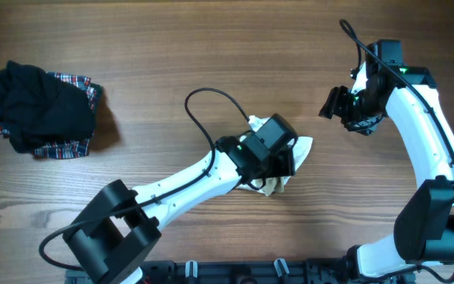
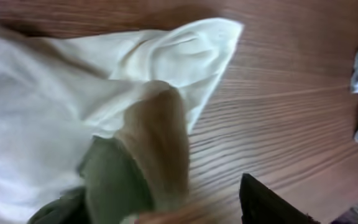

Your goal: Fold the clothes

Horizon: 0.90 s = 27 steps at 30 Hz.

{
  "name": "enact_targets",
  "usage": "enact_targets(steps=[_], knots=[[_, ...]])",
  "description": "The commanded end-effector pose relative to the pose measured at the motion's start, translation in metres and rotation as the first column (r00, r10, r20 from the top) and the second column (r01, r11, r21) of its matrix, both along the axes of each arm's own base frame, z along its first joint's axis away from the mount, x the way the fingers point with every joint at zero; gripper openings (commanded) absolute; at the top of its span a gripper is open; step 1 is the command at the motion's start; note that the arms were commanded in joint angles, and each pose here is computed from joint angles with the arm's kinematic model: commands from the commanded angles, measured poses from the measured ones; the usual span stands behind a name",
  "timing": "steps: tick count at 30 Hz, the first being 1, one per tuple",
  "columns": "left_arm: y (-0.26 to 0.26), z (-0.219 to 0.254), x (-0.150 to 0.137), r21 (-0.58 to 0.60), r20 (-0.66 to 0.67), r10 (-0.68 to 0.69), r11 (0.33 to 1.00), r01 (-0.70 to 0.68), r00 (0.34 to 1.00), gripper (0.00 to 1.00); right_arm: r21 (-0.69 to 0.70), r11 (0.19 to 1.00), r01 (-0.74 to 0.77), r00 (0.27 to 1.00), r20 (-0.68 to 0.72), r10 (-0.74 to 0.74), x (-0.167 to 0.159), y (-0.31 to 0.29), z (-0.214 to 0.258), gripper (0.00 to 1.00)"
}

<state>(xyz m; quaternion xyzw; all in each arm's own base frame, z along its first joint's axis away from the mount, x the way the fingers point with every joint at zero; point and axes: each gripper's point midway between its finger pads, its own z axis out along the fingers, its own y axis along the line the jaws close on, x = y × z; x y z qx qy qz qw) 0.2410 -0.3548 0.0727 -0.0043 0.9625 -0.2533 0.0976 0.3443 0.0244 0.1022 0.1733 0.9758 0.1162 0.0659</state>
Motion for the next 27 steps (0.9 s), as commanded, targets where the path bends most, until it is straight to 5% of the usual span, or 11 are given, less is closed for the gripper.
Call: enact_targets(steps=[1,5,7,9,10,12,18,21,27], knots=[[-0.022,0.021,-0.007,-0.029,0.051,-0.072,0.997,0.073,0.996,0.64,0.023,1.0,-0.003,0.999,0.035,0.002,0.003,0.005,0.013,0.68],[0.021,0.04,0.02,0.118,0.12,0.0,0.993,-0.014,0.993,0.53,0.085,0.994,-0.075,0.996,0.043,0.072,0.0,0.018,0.016,0.6],[0.056,0.059,0.041,0.167,0.179,0.088,0.979,-0.119,0.98,0.44,0.141,0.983,-0.116,0.993,0.05,0.11,-0.004,0.028,0.02,0.43],[0.09,0.068,0.06,0.196,0.199,0.146,0.963,-0.186,0.969,0.21,0.208,0.966,-0.152,0.988,0.021,0.151,-0.017,0.039,0.023,0.18],[0.102,0.066,0.065,0.212,0.189,0.158,0.957,-0.197,0.969,0.13,0.233,0.958,-0.168,0.985,0.002,0.172,-0.024,0.045,0.024,0.13],[0.127,0.052,0.073,0.263,0.152,0.187,0.939,-0.222,0.971,0.06,0.294,0.918,-0.267,0.959,-0.018,0.284,-0.044,0.067,0.028,0.12],[0.122,-0.004,0.074,0.324,0.031,0.127,0.937,-0.13,0.991,0.06,0.346,0.805,-0.481,0.858,-0.003,0.514,-0.077,0.138,0.033,0.15],[0.106,-0.038,0.073,0.301,-0.047,0.073,0.952,-0.056,0.996,0.05,0.229,0.876,-0.424,0.892,-0.064,0.448,-0.074,0.138,0.009,0.2],[0.112,-0.049,0.078,0.323,-0.046,0.057,0.946,-0.039,0.997,0.07,0.238,0.922,-0.305,0.913,-0.201,0.354,-0.109,0.128,-0.087,0.21]])
